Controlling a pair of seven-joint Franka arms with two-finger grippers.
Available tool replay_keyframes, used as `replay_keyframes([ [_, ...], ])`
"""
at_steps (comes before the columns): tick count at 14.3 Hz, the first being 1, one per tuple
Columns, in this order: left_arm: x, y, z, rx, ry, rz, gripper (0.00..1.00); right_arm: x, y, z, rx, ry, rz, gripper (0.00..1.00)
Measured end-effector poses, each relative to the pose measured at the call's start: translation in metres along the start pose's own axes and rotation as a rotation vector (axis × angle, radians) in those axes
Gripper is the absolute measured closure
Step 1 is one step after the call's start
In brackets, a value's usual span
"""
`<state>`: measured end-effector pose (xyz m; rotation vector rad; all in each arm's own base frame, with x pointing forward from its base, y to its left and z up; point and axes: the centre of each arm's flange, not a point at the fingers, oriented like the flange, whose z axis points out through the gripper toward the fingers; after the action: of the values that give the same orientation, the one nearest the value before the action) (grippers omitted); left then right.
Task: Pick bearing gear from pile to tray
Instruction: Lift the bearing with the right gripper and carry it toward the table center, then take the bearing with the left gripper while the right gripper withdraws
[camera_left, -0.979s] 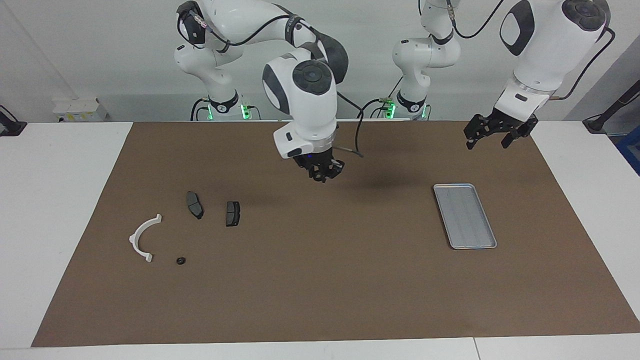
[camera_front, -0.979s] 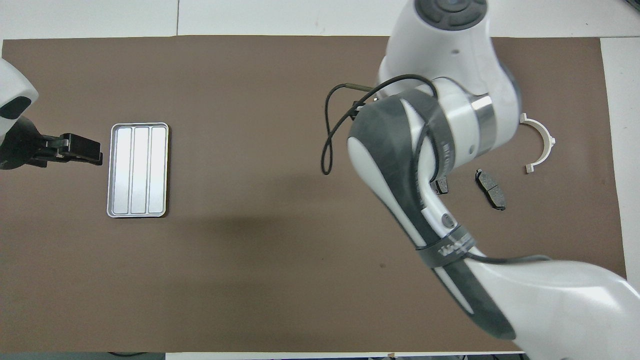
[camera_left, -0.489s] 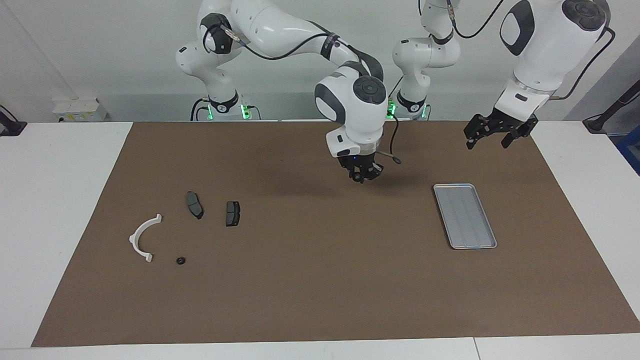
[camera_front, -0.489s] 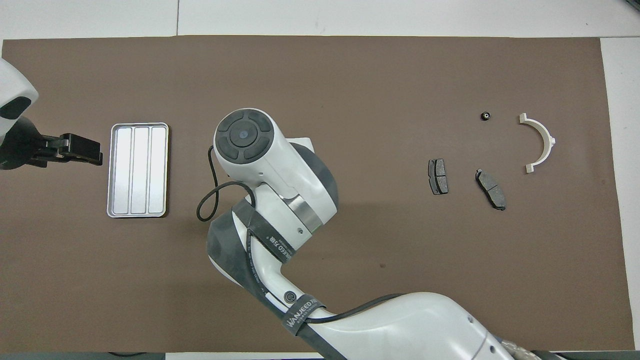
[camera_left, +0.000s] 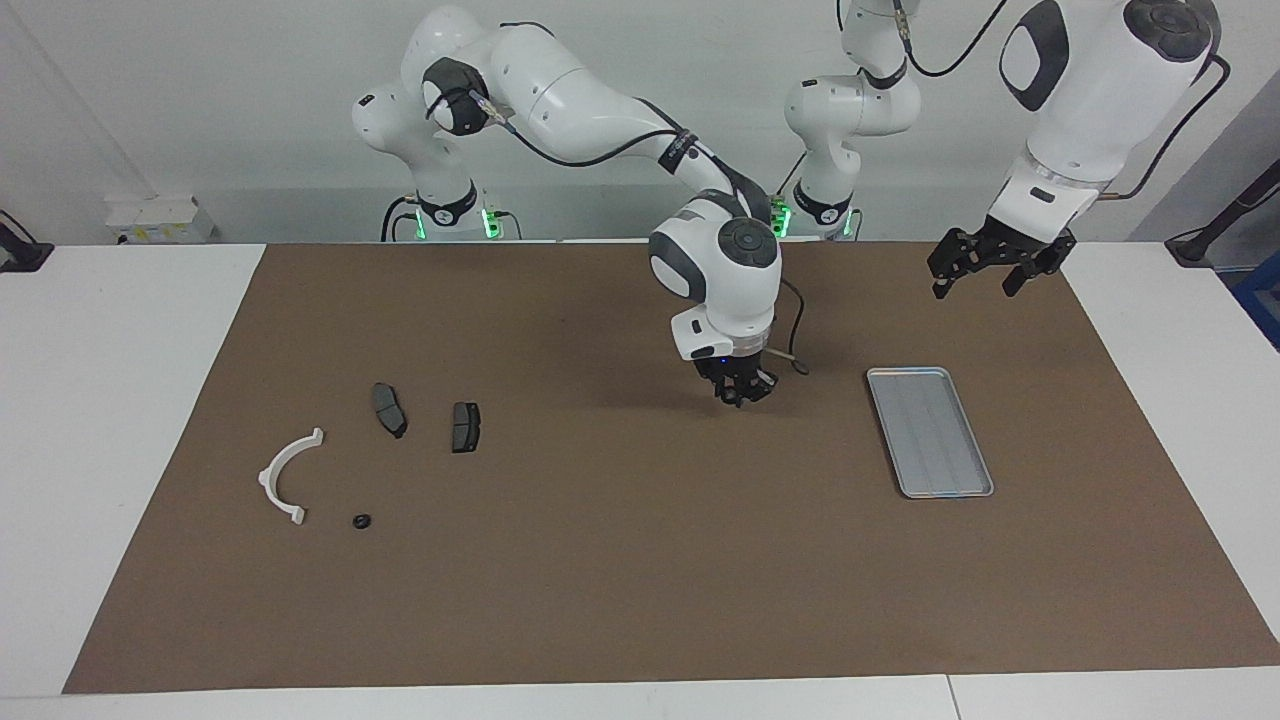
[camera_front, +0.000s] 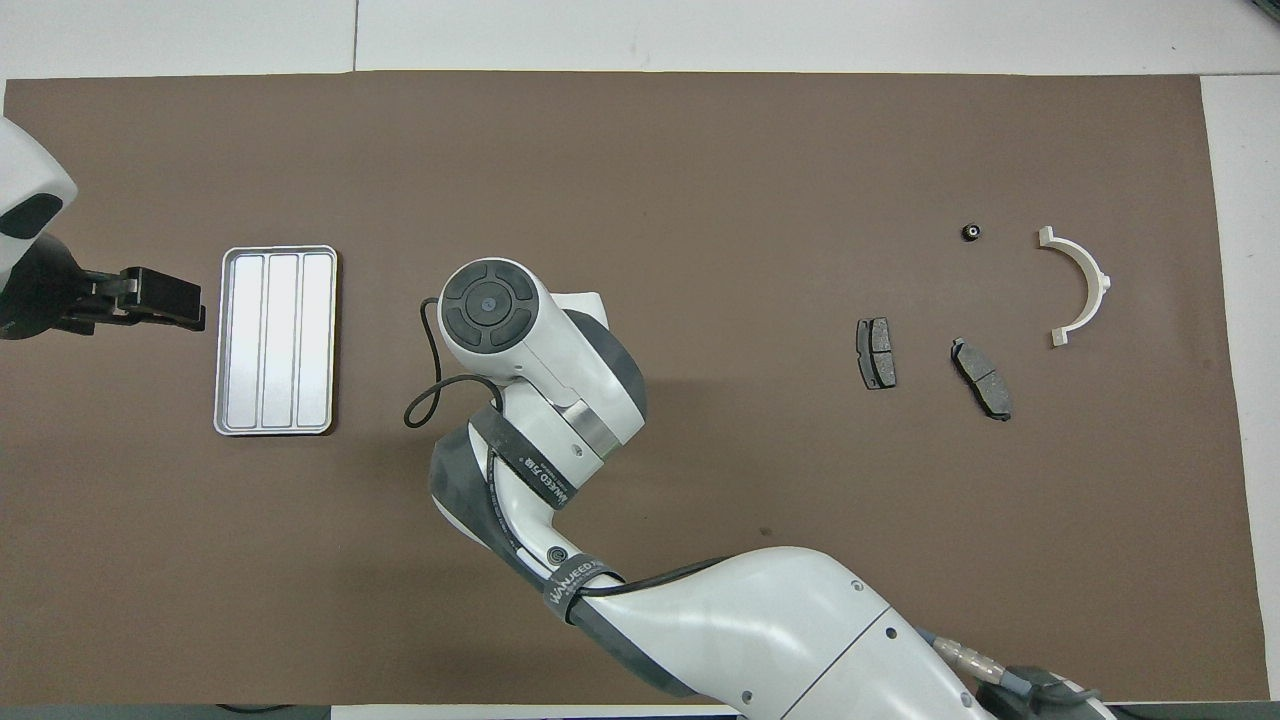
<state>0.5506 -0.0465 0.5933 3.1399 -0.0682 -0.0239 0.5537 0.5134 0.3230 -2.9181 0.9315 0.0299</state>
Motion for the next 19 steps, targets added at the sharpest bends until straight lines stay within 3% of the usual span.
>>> replay_keyframes([
  [4,0.0,0.0,0.0,0.0,0.0,0.0,0.0,0.0,0.009,0.031,0.01,0.012,-0.001,0.65],
  [9,0.0,0.0,0.0,0.0,0.0,0.0,0.0,0.0,0.01,0.033,0.011,0.013,-0.001,0.65],
  [12,0.0,0.0,0.0,0.0,0.0,0.0,0.0,0.009,0.017,0.026,-0.073,0.016,0.002,0.36],
  [15,0.0,0.0,0.0,0.0,0.0,0.0,0.0,0.054,0.021,-0.051,-0.101,0.025,-0.011,0.01],
  [19,0.0,0.0,0.0,0.0,0.0,0.0,0.0,0.166,0.084,-0.164,-0.086,0.016,-0.26,0.0],
])
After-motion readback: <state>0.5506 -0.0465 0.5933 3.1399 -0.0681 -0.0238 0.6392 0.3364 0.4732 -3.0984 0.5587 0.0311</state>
